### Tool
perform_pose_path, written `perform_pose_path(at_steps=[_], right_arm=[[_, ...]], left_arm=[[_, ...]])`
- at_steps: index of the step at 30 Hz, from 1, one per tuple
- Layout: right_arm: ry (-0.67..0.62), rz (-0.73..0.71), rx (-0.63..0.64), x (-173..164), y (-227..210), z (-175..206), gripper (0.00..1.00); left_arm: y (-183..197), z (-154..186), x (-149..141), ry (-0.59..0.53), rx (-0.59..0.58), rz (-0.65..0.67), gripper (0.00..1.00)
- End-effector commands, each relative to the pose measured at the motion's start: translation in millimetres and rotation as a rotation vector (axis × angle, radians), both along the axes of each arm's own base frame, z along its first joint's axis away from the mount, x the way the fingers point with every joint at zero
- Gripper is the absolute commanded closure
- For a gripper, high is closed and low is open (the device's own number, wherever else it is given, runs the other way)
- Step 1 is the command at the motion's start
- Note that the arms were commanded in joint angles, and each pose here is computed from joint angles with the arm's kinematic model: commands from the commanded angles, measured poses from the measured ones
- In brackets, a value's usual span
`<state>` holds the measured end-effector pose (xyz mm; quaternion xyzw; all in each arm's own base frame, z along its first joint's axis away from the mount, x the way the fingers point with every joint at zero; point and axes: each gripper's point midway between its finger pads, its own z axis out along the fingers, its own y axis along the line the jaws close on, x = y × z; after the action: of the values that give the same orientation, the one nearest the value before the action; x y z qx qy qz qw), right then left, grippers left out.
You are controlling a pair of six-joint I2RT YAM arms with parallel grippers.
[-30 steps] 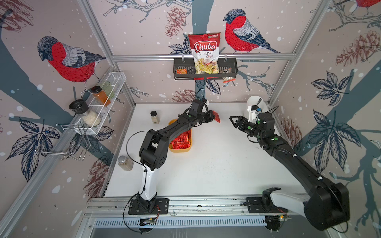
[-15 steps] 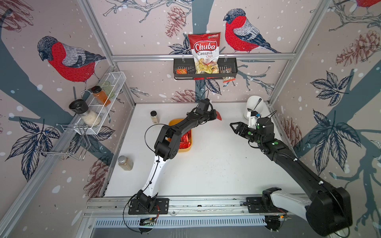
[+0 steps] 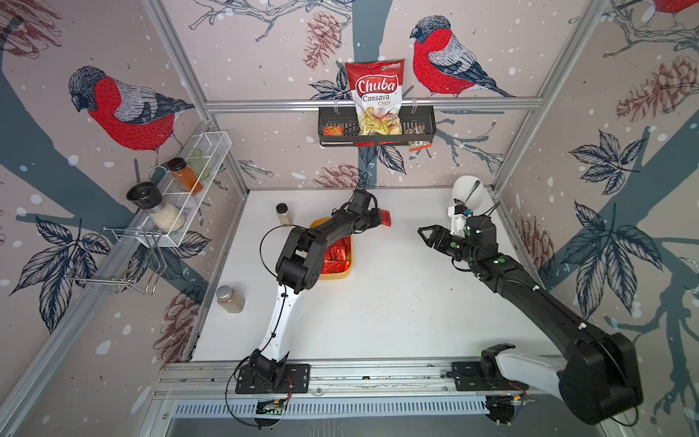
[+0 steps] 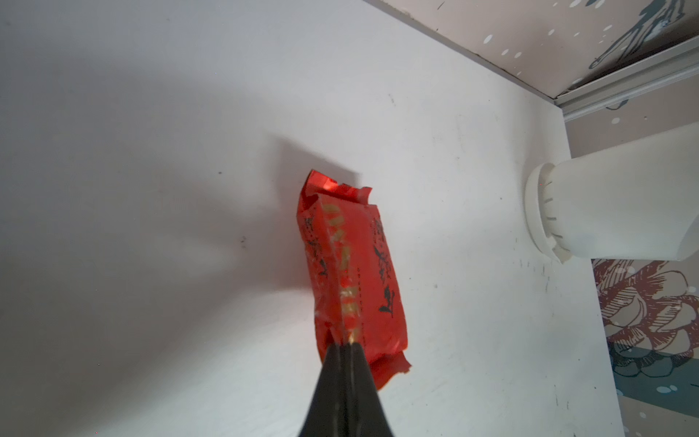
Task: Take the tea bags out of the storage box
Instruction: Place the tea bag at the center of the board, then pick up the tea bag from the storage box.
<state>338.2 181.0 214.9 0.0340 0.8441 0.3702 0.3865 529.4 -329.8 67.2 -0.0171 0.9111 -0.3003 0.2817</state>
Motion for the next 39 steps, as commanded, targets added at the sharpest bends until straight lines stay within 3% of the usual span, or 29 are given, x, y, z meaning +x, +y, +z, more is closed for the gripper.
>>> perform_pose_path(at_steps=[1,4,8,13,20,27,30,34,39], right_arm=[[-0.026,0.008,0.006,2,3,4,0.32],[-0.026,0.006,-0.003,2,5,3,0.30],[-0.028,0.008,-0.027,2,14,3,0.28],[-0.026,0.057,-0.054,3,46,0,0.28],[-0.033,0.194,-0.117,-1,113,-8,0.31],[-0.074,0.404,-0.258,-8,188,-30,0.32],[-0.085,0.501,-0.381,-9,222,-48,0.34],[-0.151,0.601,-0.526,-11,265,-63,0.38],[-0.219,0.683,-0.604,-11,294,-70,0.39]], left_arm=[[8,11,1,-0.015,0.015,0.036,0.91],[12,20,-1,-0.023,0.025,0.056,0.71],[21,39,-6,-0.042,0.040,0.074,0.59],[34,79,-25,-0.096,0.048,0.076,0.58],[86,130,-82,-0.147,0.091,0.094,0.58],[178,132,-148,-0.099,0.074,0.260,0.57],[213,120,-172,-0.057,0.019,0.337,0.55],[244,107,-199,-0.015,-0.013,0.413,0.50],[268,93,-221,0.019,-0.053,0.477,0.46]])
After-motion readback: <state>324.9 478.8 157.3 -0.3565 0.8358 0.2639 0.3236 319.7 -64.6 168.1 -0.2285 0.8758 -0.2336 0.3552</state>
